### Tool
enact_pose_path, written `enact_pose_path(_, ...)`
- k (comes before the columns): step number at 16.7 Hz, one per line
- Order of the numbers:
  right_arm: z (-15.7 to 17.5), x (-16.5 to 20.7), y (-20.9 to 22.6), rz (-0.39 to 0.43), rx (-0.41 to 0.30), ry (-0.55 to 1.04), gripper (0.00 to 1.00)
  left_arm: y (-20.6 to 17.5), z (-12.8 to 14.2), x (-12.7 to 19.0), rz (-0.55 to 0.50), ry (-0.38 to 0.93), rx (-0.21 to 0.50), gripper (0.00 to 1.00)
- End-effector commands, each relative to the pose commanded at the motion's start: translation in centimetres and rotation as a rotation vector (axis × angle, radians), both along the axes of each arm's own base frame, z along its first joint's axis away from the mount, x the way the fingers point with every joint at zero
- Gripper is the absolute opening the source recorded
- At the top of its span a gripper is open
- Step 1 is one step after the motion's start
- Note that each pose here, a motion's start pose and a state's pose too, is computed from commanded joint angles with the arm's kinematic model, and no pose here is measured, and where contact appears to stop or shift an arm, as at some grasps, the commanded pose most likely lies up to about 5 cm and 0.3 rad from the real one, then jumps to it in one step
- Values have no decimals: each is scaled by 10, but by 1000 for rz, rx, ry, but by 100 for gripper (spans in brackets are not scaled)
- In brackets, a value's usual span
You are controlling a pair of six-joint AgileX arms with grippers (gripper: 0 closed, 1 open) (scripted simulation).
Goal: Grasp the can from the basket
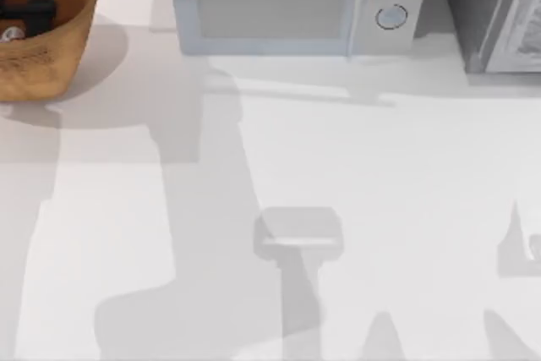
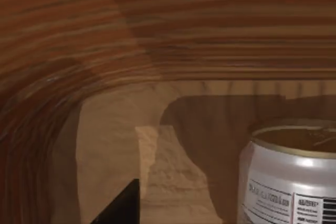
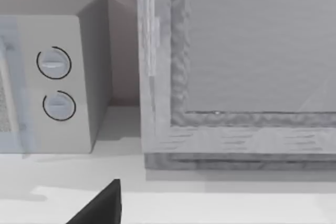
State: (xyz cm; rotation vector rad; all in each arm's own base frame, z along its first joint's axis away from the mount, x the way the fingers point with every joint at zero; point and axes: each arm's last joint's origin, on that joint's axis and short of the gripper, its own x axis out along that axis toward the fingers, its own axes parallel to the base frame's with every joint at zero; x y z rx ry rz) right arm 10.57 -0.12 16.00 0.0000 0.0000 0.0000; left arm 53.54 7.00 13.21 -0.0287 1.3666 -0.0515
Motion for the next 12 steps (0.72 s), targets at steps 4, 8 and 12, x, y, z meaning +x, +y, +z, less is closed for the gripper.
enact_pose_path(4, 0, 0, 0, 0, 0, 0, 100, 0, 0, 0, 0, 0, 0, 40)
enact_pose_path(8, 0, 0, 0, 0, 0, 0, 100, 0, 0, 0, 0, 0, 0, 10)
enact_pose_path(12, 0, 0, 0, 0, 0, 0, 100, 0, 0, 0, 0, 0, 0, 0)
